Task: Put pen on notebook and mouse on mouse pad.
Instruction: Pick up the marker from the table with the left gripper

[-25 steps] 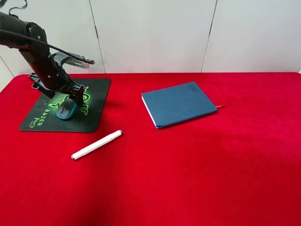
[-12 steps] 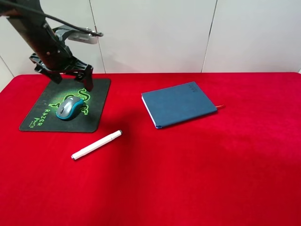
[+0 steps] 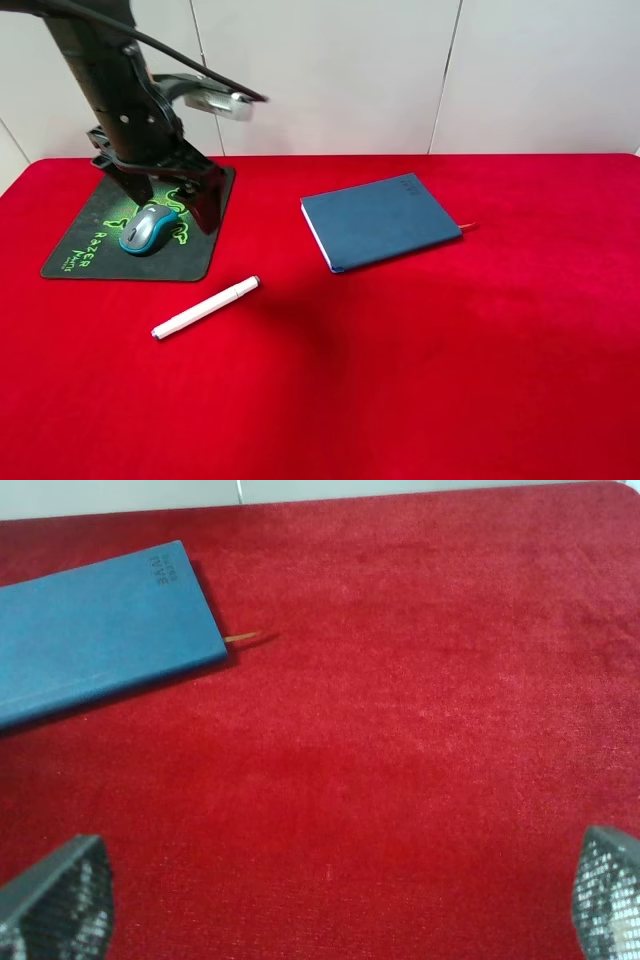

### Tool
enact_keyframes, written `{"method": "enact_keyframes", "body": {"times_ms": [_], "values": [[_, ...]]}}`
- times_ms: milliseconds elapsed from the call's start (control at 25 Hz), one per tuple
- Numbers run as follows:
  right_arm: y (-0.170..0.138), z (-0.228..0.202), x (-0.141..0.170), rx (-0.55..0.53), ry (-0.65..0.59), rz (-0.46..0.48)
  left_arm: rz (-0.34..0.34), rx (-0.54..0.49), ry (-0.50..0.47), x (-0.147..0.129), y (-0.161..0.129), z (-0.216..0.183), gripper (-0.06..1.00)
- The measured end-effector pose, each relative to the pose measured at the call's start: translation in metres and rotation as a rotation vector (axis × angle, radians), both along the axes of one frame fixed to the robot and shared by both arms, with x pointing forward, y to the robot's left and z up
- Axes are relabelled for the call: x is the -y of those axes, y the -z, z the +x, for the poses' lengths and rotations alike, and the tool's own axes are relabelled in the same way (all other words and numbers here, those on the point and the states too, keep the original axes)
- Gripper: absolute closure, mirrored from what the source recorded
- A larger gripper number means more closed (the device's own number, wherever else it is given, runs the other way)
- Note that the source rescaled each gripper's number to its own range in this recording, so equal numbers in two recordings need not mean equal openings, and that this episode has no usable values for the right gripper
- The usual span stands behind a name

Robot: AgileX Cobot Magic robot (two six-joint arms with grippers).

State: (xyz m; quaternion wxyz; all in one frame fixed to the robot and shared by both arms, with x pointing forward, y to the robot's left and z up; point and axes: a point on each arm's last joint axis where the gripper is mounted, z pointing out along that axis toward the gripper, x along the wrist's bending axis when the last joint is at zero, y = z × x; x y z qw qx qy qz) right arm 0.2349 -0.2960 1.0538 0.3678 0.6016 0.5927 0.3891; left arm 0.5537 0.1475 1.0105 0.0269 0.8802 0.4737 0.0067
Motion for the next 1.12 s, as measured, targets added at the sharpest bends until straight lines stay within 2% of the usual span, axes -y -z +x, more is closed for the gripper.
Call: {"method": "enact_keyframes", "body": {"times_ms": [200,400,680,960,1120], "values": [[0.000,0.000,0.000,0.000,0.000,0.000,0.068,-0.044,0.087,0.021,0.017,-0.025,-0.05],[0.000,0.000,0.000,0.000,0.000,0.000,0.115,-0.117,0.151,0.030,0.040,-0.051,-0.05],[0.000,0.000,0.000,0.000,0.000,0.000,0.106,-0.148,0.183,0.022,0.072,-0.070,-0.05],[0.000,0.000,0.000,0.000,0.000,0.000,0.095,-0.064,0.251,0.022,0.078,-0.065,-0.05],[0.000,0.000,0.000,0.000,0.000,0.000,0.077,-0.017,0.257,0.017,0.078,-0.056,-0.05]]}}
